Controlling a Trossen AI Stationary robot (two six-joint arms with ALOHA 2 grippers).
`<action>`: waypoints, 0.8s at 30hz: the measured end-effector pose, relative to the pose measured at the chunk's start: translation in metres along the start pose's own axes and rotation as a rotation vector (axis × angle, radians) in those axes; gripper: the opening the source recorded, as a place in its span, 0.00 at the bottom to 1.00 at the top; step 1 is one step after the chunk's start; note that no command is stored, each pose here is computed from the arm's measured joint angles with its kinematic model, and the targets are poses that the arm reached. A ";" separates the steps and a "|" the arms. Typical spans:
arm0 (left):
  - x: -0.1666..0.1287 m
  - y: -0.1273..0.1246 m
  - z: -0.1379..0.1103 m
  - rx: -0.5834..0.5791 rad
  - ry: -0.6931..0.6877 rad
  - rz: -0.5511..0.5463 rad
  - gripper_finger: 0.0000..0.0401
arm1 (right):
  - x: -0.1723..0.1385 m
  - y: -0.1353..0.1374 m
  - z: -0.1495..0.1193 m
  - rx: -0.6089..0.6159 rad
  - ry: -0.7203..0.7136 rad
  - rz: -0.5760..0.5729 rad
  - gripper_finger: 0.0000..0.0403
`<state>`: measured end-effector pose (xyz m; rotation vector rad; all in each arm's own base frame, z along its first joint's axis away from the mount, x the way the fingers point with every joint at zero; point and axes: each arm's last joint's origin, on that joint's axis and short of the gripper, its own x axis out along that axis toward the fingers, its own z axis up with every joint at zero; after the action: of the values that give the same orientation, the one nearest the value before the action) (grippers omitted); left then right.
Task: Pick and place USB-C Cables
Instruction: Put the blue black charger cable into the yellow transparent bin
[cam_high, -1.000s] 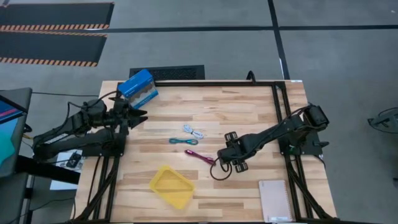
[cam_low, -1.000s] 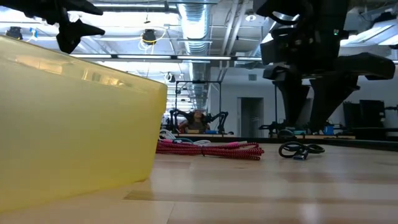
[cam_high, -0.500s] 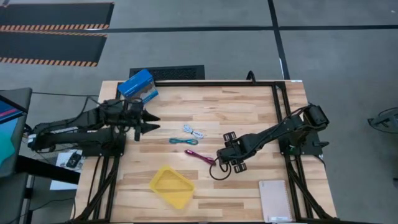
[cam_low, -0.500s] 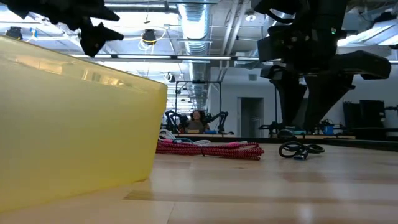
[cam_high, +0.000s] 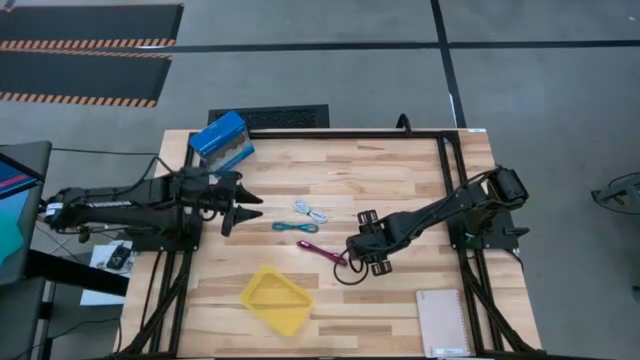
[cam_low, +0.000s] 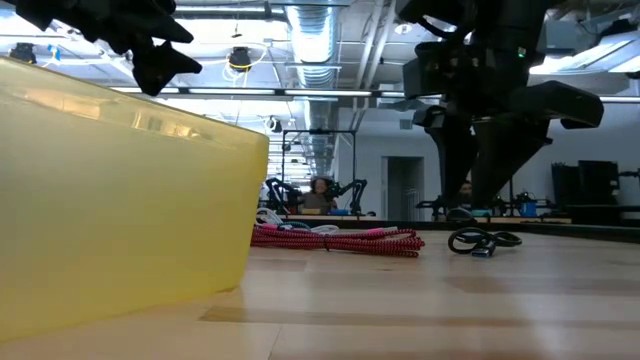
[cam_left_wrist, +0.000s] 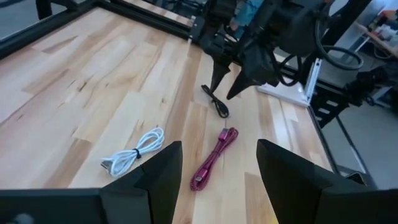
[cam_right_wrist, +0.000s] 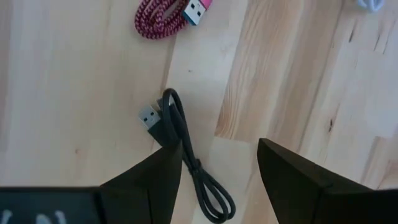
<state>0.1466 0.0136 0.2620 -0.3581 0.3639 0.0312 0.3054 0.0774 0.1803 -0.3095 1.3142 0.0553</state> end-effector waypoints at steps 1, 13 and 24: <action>0.000 -0.001 0.000 0.004 -0.001 0.005 0.49 | 0.000 0.000 0.000 -0.003 0.001 0.004 0.58; 0.012 -0.012 -0.008 0.037 0.034 0.085 0.49 | 0.000 0.000 0.009 0.015 -0.089 0.015 0.58; 0.074 -0.008 -0.023 0.218 0.134 0.211 0.49 | 0.000 -0.005 0.013 0.099 -0.132 0.017 0.58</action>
<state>0.2090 -0.0039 0.2184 -0.1047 0.5315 0.1738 0.3186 0.0764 0.1840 -0.2064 1.1840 0.0248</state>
